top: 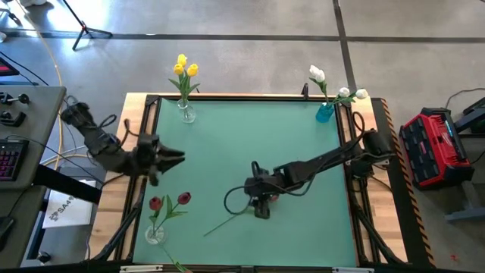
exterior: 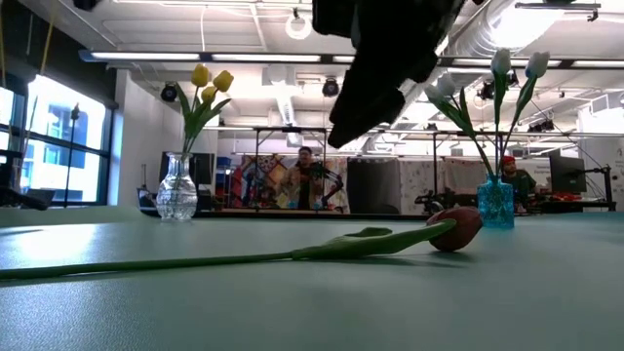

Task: Sort flowers into vase by color
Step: Put the red flower into the bottom transparent vase

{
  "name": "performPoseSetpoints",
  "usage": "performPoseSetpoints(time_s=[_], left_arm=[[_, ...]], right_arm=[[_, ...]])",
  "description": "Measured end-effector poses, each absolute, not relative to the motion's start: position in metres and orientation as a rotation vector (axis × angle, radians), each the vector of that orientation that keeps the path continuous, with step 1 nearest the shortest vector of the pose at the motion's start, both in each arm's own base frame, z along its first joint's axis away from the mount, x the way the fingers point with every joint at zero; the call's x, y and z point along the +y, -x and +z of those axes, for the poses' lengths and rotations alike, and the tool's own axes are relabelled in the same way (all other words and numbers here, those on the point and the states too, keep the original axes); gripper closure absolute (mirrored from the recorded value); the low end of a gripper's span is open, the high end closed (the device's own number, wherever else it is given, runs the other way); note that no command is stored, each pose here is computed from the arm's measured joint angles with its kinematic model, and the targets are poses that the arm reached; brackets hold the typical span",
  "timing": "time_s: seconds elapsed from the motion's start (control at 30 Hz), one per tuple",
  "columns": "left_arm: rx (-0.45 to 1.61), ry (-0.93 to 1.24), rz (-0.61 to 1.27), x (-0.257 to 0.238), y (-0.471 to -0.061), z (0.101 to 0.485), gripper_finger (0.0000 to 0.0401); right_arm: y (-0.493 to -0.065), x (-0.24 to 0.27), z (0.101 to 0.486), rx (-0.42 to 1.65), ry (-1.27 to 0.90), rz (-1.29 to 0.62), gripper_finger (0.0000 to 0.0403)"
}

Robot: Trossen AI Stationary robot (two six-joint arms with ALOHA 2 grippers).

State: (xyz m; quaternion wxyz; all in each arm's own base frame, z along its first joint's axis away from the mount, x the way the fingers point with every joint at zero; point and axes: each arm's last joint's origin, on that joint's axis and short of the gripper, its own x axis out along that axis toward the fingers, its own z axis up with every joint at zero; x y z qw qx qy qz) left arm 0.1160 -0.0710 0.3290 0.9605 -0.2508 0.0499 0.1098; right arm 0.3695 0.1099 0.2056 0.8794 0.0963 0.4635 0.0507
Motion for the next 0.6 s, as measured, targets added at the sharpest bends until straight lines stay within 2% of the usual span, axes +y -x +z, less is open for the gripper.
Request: performPoseSetpoints(time_s=[0.13, 0.3, 0.4, 0.6], left_arm=[[0.173, 0.518, 0.224, -0.063, -0.139, 0.322, 0.0303], [0.252, 0.545, 0.171, -0.063, -0.173, 0.31, 0.0303], [0.3, 0.548, 0.165, -0.065, -0.189, 0.3, 0.0303], [0.428, 0.577, 0.159, -0.074, -0.213, 0.276, 0.0302]], right_arm=[[-0.371, 0.115, 0.186, 1.024, -0.064, 0.177, 0.0222], [-0.365, 0.116, 0.165, 1.165, -0.021, 0.138, 0.0226], [-0.36, 0.12, 0.165, 1.19, 0.022, 0.157, 0.0249], [-0.352, 0.12, 0.161, 1.262, 0.079, 0.176, 0.0323]])
